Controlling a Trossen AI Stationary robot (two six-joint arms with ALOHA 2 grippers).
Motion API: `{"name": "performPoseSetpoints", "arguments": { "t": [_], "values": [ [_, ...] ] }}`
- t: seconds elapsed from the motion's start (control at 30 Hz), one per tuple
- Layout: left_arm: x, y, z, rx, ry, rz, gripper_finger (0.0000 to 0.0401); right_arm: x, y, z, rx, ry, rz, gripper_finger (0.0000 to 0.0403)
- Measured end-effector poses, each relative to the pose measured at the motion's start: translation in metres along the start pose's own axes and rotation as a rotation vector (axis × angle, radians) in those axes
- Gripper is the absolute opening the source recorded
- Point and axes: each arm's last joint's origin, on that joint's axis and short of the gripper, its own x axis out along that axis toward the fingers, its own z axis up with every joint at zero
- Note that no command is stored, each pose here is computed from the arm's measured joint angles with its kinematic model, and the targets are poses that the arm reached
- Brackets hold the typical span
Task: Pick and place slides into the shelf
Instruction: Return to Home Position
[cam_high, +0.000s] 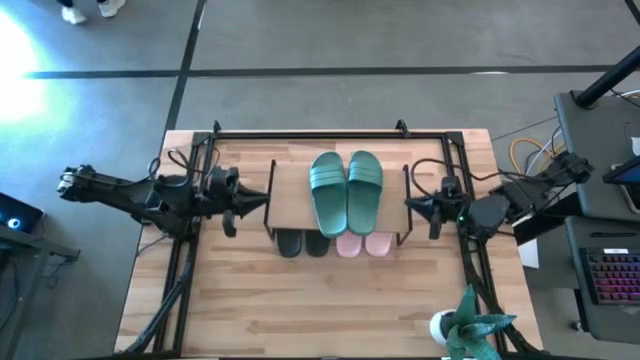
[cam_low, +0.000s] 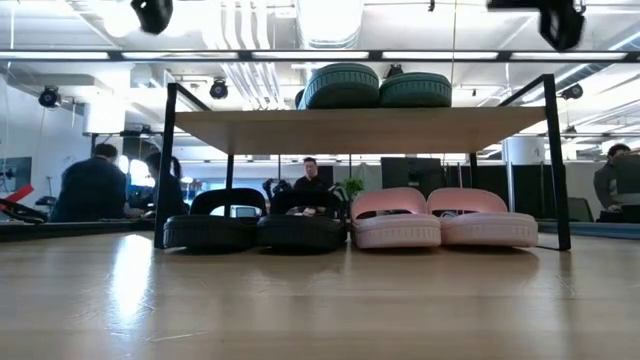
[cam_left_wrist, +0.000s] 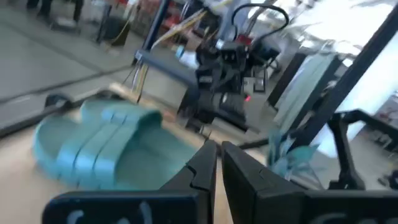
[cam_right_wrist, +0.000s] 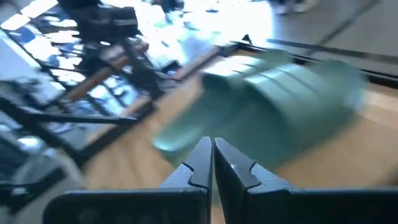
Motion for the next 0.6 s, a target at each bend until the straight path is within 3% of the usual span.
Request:
{"name": "performPoseSetpoints", "arguments": {
  "t": [0.13,0.27,0.4,0.6],
  "values": [
    [-0.010,0.009,-0.009,-0.007,0.039,0.085,0.0011,-0.010,-0.028,-0.009,0.064,-0.021,-0.137,0.0008],
    [-0.018,0.017,-0.019,0.019,0.046,0.091,0.0011,-0.022,-0.044,-0.009,0.150,-0.011,-0.176,0.0008],
    [-0.029,0.027,-0.030,0.200,0.110,0.111,0.0011,-0.032,-0.055,-0.008,0.147,0.054,-0.150,0.0008],
    [-0.043,0.044,-0.045,0.173,0.077,0.225,0.0011,-0.037,-0.060,-0.004,0.005,-0.044,-0.199,0.0009]
  ]
}}
